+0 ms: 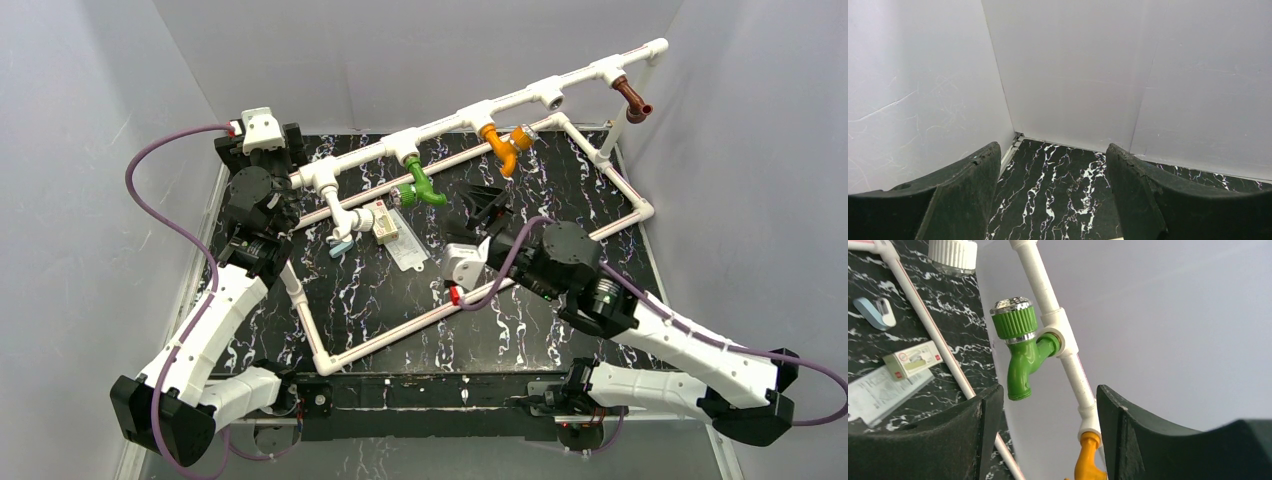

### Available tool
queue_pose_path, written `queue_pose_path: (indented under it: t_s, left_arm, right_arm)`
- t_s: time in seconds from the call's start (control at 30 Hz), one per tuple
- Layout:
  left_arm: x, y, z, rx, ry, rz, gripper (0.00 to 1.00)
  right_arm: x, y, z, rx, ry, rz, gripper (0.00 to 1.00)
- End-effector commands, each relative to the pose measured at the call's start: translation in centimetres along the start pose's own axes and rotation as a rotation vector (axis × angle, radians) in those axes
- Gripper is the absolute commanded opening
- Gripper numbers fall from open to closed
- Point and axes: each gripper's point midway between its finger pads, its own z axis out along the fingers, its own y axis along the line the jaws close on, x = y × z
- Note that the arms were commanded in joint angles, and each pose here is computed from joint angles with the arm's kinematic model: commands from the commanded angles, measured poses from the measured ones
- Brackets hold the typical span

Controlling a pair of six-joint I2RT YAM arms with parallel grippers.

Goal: Install the water faucets

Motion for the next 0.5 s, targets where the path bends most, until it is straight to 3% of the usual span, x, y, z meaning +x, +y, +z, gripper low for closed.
queue_pose_path:
  t_s: [0.0, 0.23, 0.47]
  left_arm:
    - [18.6, -2.8, -5.0, 0.205, 0.536, 0.396, 0.74]
    - [18.7, -2.8, -5.1, 0.208, 0.537, 0.394, 0.74]
    - [18.6, -2.9, -5.1, 0.21, 0.535, 0.393, 0.74]
  right_arm:
    - [-0.7, -1.6, 1.2, 0.061, -0.027, -0.192, 0.75]
    - [-0.6, -0.1, 3.0, 0.033, -0.041, -0.229, 0.76]
    - [1.0, -0.4, 4.4, 0.121, 0.035, -0.325, 0.74]
